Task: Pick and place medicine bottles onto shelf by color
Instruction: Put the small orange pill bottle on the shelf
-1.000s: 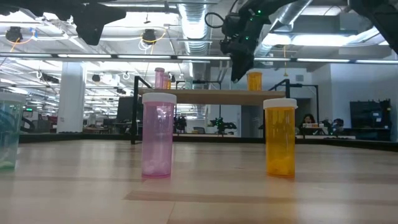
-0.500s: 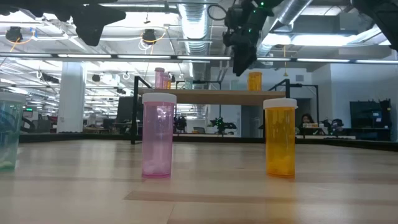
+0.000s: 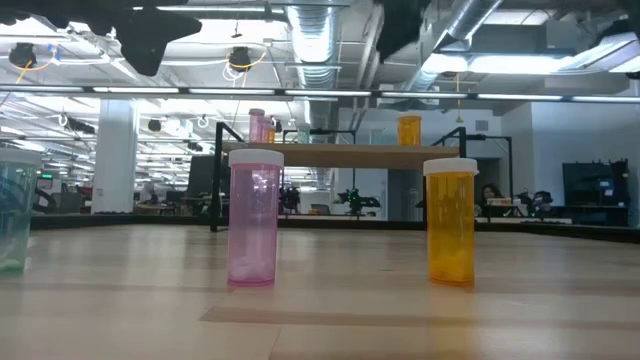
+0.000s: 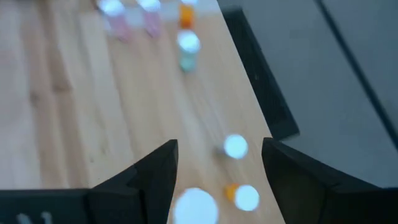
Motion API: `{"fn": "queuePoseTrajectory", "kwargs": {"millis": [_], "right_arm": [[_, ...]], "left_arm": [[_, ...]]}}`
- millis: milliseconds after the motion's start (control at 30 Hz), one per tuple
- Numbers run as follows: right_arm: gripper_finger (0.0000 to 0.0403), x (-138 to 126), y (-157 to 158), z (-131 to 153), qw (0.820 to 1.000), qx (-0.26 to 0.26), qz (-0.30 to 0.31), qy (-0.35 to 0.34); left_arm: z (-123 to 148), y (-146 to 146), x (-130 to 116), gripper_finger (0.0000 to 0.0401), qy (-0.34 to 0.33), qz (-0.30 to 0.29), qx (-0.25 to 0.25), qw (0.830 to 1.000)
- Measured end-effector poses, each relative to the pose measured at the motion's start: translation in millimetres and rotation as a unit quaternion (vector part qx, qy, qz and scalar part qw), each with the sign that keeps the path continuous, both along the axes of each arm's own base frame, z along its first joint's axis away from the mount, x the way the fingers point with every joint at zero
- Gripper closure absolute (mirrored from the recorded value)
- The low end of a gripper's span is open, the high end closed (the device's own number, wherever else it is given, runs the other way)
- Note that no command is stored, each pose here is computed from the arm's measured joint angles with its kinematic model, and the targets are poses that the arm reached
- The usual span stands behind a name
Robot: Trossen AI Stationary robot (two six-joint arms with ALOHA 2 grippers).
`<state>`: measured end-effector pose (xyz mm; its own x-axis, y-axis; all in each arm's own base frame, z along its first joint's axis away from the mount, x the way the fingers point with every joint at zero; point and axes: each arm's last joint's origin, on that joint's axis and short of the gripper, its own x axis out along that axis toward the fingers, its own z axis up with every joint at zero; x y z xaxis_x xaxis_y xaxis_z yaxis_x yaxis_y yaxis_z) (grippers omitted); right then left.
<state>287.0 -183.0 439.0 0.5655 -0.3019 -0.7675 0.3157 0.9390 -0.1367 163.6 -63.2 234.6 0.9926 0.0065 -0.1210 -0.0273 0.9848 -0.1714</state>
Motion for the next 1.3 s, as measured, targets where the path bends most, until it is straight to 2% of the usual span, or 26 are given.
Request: {"fn": "queuePoseTrajectory", "kwargs": {"millis": [167,333,500,767,933,1300], "right_arm": [[0.0147,-6.4,39.7,25.0,0.997,-0.026,0.043,-0.057],[0.0147,-7.6,81.3,26.3,0.99,-0.035,0.103,-0.086],[0.0148,-13.1,116.4,4.2,0.985,-0.019,0.153,-0.071],[0.0148,-22.4,155.0,-42.0,0.984,-0.018,0.159,-0.08],[0.0148,-27.5,181.7,-67.4,0.978,-0.019,0.176,-0.113],[0.0148,-31.0,251.5,-103.1,0.946,-0.006,0.257,-0.196]], "left_arm": [[-0.1,0.0,0.0,0.0241,0.0,0.001,-0.006,1.0],[0.0,0.0,0.0,0.0241,0.0,0.001,-0.009,1.0],[0.5,0.0,0.1,0.0241,-0.002,0.001,-0.01,1.0],[0.5,0.2,0.1,0.0241,-0.003,0.005,-0.01,1.0],[0.6,0.2,0.1,0.0241,-0.003,0.006,-0.01,1.0],[1.0,0.2,0.2,0.0241,-0.006,0.007,-0.014,1.0]]}}
